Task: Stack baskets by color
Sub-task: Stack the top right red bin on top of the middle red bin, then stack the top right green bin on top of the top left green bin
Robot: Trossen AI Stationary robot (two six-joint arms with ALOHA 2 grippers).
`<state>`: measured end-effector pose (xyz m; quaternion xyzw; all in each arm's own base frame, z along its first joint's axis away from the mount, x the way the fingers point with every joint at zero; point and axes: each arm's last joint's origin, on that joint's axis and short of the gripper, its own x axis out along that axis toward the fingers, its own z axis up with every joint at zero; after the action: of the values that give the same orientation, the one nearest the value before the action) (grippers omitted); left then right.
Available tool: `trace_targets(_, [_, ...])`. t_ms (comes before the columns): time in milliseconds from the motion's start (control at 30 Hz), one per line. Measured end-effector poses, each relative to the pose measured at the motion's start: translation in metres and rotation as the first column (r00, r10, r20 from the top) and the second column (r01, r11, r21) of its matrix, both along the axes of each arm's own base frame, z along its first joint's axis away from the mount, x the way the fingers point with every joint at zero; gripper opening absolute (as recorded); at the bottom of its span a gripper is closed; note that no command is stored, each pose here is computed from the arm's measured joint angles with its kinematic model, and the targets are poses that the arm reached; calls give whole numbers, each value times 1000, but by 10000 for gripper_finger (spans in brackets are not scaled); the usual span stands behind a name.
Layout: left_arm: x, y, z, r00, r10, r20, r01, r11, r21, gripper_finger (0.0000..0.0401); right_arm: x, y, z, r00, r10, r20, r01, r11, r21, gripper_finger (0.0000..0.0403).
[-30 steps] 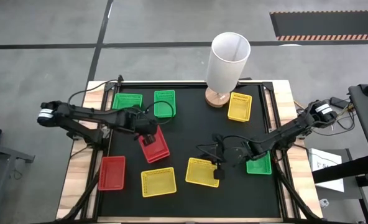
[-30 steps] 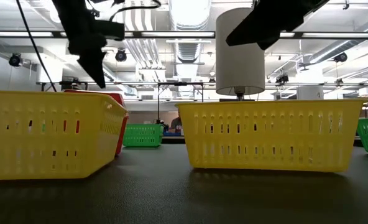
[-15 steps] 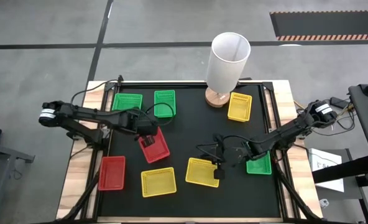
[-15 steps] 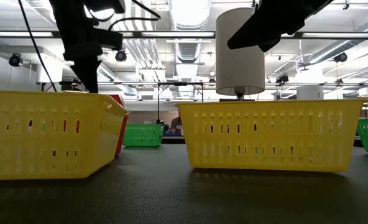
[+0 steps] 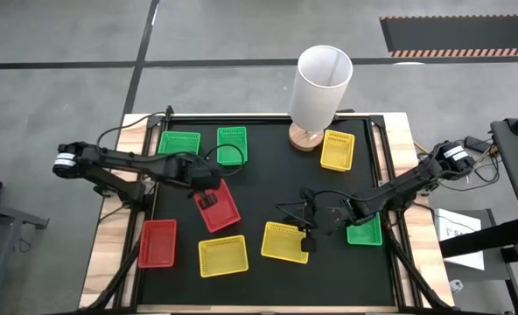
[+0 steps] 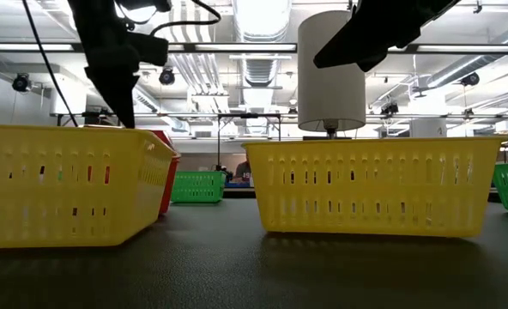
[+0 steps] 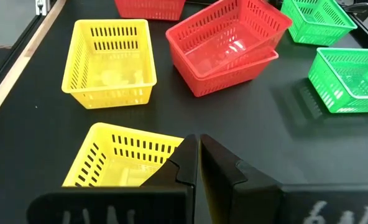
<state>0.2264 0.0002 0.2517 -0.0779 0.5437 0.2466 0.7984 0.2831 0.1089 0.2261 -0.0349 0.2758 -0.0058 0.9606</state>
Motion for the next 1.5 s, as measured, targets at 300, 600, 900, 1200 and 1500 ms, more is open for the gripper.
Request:
trace_targets(300, [-2,0,14,1000,4,-13,-3,1000,16,0,0,0,0,1000,-3,0,3,1000,4,9])
trace_targets(600, [-1,-11,4,998,-49,26,49,999,3,0,0,0,0,1000,0,-1,0,1000,-1,9])
trace_targets(900, [6,-21,5,989,-106,107,107,994,-1,0,-3,-1,-6,1000,1,-18,-1,1000,-11,9])
trace_targets(1200, [10,-22,6,979,-145,143,145,989,8,0,-3,-1,-7,1000,2,-14,-2,1000,-11,9])
trace_targets(1500, [19,-23,11,953,-220,207,214,976,49,0,-3,-1,-8,1000,-2,-11,2,1000,-3,10])
